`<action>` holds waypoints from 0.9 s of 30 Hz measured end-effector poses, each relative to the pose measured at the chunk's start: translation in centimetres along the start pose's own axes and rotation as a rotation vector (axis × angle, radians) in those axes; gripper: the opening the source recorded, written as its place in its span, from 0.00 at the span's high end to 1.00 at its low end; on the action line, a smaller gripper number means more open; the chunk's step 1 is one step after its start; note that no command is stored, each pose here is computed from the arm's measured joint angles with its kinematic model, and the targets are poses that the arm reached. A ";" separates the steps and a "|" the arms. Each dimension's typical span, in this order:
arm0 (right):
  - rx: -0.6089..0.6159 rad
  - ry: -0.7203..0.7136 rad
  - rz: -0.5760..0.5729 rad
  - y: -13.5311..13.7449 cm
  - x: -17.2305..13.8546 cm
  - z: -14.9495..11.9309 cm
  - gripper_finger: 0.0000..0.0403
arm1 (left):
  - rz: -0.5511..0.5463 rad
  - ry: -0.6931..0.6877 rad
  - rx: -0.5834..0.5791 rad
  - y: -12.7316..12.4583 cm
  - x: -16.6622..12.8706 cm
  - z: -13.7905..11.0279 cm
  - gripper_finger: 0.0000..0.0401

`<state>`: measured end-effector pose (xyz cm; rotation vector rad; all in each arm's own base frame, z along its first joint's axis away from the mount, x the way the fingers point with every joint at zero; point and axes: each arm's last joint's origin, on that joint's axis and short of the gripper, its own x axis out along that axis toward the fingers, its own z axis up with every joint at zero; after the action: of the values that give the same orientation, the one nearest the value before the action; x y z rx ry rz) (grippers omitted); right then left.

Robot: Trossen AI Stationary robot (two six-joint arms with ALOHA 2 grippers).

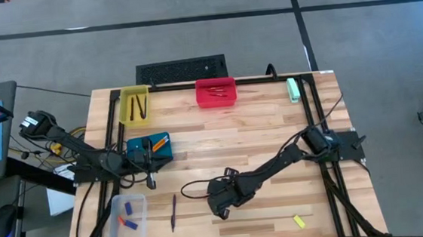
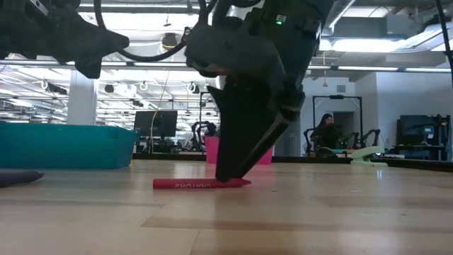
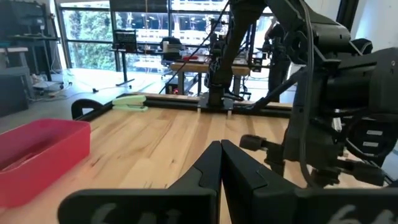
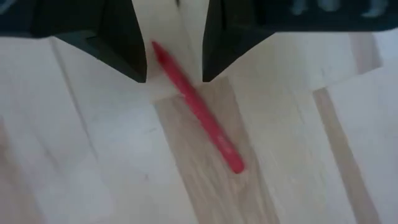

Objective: Sort crayons/erasers/pens/pencils in bins
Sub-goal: Put the red crayon into the red bin

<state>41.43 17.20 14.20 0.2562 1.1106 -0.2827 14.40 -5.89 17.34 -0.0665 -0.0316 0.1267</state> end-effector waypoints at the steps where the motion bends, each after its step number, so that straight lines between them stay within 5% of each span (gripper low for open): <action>1: 0.001 -0.001 0.000 0.0 0.1 0.0 0.60 | 0.000 0.001 0.001 0.0 0.0 0.0 1.00; 5: -0.043 -0.001 -0.006 -0.2 0.4 0.1 0.59 | 0.000 0.001 0.001 0.0 0.0 0.0 1.00; 17: -0.460 -0.047 0.030 -0.1 0.4 0.9 0.62 | -0.008 0.002 0.001 0.0 0.0 0.0 1.00; 27: -0.550 -0.015 0.024 -1.0 1.1 0.5 0.70 | -0.008 0.002 -0.010 0.0 0.0 0.0 1.00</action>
<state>41.98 15.95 13.36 -0.2206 1.1268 0.0487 14.40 -5.92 17.31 -0.0770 -0.0301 0.1186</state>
